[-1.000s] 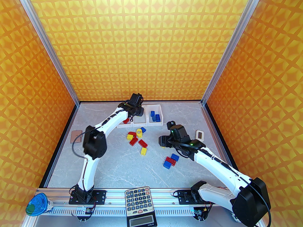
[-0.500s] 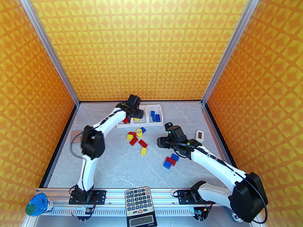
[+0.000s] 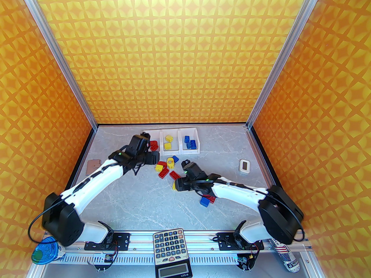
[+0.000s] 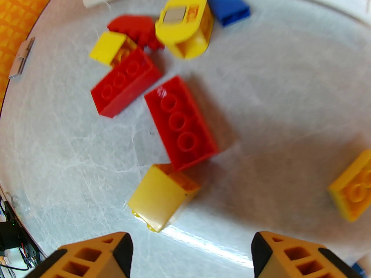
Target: Sort the legos into containers by color
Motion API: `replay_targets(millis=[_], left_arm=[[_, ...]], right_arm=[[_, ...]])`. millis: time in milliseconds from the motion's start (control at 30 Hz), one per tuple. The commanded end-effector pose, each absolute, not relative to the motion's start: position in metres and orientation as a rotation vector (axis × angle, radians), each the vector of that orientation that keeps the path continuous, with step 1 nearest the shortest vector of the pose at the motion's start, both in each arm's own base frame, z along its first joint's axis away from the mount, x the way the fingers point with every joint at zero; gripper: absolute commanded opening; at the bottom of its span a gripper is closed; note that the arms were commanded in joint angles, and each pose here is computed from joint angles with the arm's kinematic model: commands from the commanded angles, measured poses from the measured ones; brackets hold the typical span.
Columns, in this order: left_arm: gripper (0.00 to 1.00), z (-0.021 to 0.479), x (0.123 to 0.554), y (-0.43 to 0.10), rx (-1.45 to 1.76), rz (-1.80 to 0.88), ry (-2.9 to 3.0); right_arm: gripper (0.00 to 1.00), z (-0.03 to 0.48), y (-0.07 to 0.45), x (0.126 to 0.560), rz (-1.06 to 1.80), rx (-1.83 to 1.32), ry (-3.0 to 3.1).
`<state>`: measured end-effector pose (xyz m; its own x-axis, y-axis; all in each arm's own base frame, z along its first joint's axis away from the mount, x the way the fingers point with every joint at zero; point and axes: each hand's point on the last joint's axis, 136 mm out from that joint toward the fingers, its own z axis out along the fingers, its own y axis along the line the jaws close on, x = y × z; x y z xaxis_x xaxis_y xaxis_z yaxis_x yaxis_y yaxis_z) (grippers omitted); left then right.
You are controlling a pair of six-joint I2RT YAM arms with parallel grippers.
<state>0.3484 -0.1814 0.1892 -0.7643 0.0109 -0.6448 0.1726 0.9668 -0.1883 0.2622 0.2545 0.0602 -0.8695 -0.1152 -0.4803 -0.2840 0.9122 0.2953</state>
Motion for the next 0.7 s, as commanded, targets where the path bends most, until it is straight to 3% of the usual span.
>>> replay_targets(millis=[0, 667], left_arm=[[0.76, 0.190, 0.342, -0.178, 0.097, -0.339, 2.414], [0.74, 0.170, 0.327, -0.170, 0.092, -0.319, 2.457]], right_arm=[[0.73, 0.072, 0.270, 0.276, 0.508, -0.176, 2.549], [0.68, 0.046, 0.307, 0.283, 0.424, -0.243, 2.611]])
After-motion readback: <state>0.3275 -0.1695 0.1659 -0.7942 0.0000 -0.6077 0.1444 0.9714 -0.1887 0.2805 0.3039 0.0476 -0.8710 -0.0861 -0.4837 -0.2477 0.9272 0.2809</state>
